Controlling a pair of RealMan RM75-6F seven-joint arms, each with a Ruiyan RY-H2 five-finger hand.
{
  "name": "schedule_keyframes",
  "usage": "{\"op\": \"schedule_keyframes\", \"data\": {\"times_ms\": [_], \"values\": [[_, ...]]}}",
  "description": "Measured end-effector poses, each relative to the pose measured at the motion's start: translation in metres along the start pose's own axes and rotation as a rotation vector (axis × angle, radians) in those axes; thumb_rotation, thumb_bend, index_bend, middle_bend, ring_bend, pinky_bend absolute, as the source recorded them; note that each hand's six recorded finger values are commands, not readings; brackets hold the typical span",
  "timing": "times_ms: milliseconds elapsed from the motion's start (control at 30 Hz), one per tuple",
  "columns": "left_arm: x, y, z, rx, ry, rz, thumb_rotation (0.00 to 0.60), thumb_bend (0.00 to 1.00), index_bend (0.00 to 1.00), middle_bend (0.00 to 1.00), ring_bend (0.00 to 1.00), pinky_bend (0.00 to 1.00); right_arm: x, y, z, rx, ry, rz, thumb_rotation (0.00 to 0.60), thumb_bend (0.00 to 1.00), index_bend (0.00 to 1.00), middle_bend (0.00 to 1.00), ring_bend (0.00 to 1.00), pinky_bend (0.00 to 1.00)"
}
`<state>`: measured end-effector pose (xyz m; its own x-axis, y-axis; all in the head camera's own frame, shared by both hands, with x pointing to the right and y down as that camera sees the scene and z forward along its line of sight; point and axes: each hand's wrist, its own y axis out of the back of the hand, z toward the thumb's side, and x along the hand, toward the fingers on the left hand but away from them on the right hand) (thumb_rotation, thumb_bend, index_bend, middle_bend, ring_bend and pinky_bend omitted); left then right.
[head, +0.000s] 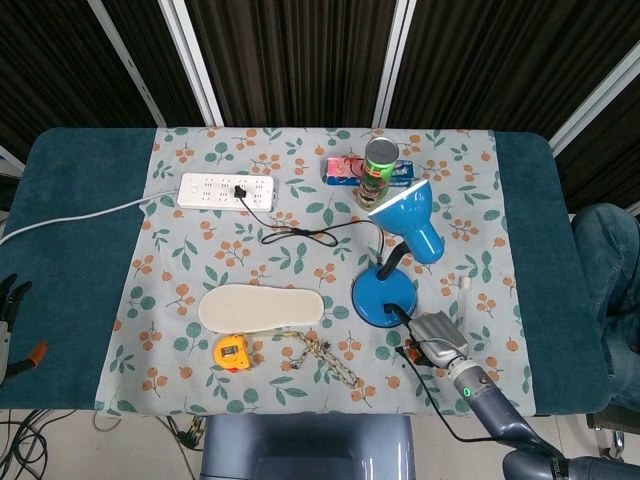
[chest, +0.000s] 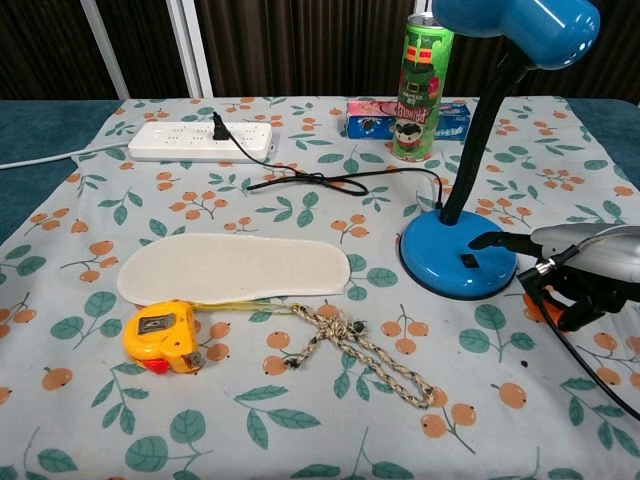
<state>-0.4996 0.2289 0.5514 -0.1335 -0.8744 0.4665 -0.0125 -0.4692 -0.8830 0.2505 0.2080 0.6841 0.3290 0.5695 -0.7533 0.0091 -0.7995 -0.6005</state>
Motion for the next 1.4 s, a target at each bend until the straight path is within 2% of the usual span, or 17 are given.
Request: {"op": "schedule_keyframes", "data": {"times_ms": [1400], "values": [[0.0002,-0.0004,-0.0001,0.005,-0.002,-0.001,0.600,0.25,0.10,0.00,0.00,0.12,-0.0037,-0.0082,-0.0038,0.017,-0.015,0.050,0.600,0.67,0.02,0.80,0.86,0.98]]}}
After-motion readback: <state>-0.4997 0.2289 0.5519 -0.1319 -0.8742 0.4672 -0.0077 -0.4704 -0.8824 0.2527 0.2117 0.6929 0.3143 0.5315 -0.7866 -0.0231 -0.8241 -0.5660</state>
